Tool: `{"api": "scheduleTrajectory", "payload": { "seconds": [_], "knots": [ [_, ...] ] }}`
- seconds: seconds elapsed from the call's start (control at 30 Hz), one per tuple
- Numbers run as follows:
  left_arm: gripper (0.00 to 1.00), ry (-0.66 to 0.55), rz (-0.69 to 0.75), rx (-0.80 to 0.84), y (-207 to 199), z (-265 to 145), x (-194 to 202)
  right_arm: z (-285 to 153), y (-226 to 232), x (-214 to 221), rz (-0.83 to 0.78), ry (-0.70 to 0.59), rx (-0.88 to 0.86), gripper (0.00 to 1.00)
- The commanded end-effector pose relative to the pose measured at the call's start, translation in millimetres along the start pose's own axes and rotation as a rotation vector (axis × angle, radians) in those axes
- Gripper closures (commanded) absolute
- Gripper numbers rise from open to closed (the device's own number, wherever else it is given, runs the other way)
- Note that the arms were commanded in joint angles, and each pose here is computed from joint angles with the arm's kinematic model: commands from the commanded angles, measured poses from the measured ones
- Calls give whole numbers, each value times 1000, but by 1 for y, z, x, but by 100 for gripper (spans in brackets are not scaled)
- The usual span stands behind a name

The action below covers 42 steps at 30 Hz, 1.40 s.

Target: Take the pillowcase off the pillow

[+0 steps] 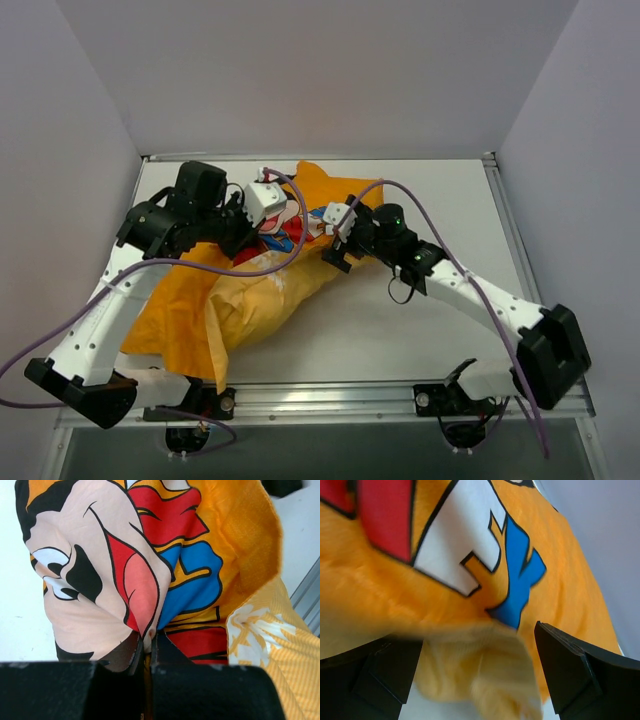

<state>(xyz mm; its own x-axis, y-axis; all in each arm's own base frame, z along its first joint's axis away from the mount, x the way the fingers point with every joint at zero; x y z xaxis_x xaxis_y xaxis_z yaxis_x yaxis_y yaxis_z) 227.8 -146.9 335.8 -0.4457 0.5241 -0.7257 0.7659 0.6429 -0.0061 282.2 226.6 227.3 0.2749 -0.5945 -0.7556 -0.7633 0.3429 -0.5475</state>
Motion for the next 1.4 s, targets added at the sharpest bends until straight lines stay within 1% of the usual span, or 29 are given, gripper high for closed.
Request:
{"api": "scheduleTrajectory", "payload": {
  "seconds": [0.0,0.1,0.13,0.17,0.2,0.23,0.33,0.4,0.43,0.5,0.53,0.6,0.67,0.77,0.8,0.83,0.87,0.9,0.93,0.97,1.0,1.03,1.07,1.13,1.2,1.27,1.3,1.33,1.37],
  "knots": [
    [98,-198,66,52,-9,-24,-40,31,-28,-20,-126,-176,22,0],
    [98,-200,59,86,-13,-23,-41,55,-26,-18,-123,-196,-21,0],
    [98,-207,56,113,-16,-24,-43,70,-18,-10,-107,-172,-65,4],
    [98,-215,55,129,-18,-25,-45,76,-13,-10,-90,-164,-98,12],
    [98,-221,51,141,-20,-27,-46,80,-16,-20,-63,-162,-124,27],
    [98,-234,27,168,-23,-28,-49,86,-9,-23,24,-149,-162,66],
    [98,-291,-39,196,-21,-44,-57,69,-12,-45,208,-134,-184,100],
    [98,-333,-102,215,-15,-57,-59,50,-5,-50,283,-118,-204,100],
    [98,-358,-110,210,-13,-64,-60,31,-3,-70,297,-158,-212,100],
    [98,-383,-145,194,-7,-72,-59,6,15,-87,361,-139,-285,100],
    [98,-407,-147,181,-8,-79,-59,-15,22,-115,349,-180,-314,100],
    [98,-432,-189,185,-8,-85,-60,-40,40,-138,395,-159,-377,100],
    [97,-457,-225,195,-12,-92,-62,-71,54,-184,403,-247,-447,100],
    [44,-520,-308,197,-7,-100,-73,-90,58,-212,614,-282,-523,100],
    [16,-540,-344,189,-2,-101,-78,-90,55,-214,725,-266,-537,100],
    [2,-585,-380,164,13,-106,-90,-84,44,-210,774,-308,-575,100],
    [6,-602,-401,152,23,-108,-97,-77,45,-211,831,-325,-582,100],
    [6,-613,-432,142,34,-110,-104,-77,26,-203,983,-351,-639,100],
    [6,-575,-487,143,61,-92,-109,-66,16,-192,1051,-363,-649,100],
    [6,-627,-479,87,76,-112,-122,-58,-2,-188,1056,-449,-627,100],
    [6,-615,-501,63,91,-107,-126,-45,-19,-157,1123,-424,-587,100],
    [6,-538,-540,17,120,-81,-119,-22,-26,-133,1245,-370,-576,100],
    [6,-561,-491,-37,126,-91,-128,-13,-42,-125,1247,-436,-544,100],
    [6,-489,-480,-93,151,-69,-120,19,-66,-70,1403,-401,-476,100],
    [6,-448,-468,-111,159,-56,-112,37,-87,-45,1421,-404,-424,100],
    [6,-425,-446,-110,155,-49,-107,67,-95,6,1457,-297,-339,100],
    [6,-369,-452,-101,149,-29,-96,76,-95,19,1442,-247,-319,100],
    [6,-382,-386,-116,140,-34,-97,90,-108,27,1398,-209,-290,100],
    [6,-360,-367,-126,135,-27,-92,97,-99,50,1444,-43,-227,100]
  ]
}}
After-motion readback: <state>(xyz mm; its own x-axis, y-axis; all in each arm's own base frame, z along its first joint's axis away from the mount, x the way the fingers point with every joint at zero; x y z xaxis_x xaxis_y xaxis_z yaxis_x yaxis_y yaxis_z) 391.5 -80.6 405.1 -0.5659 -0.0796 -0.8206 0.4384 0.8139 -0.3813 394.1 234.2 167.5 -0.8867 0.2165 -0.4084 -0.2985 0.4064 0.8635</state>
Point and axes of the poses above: each gripper's point midway between its finger pads, its own z axis out along the fingers, its own y axis along the line the jaws close on, x = y × z, the point moved 5 cm from there along -z, back along the fingers, and after that the axes turned 11 degrees about -z, right-handed, at the moved point
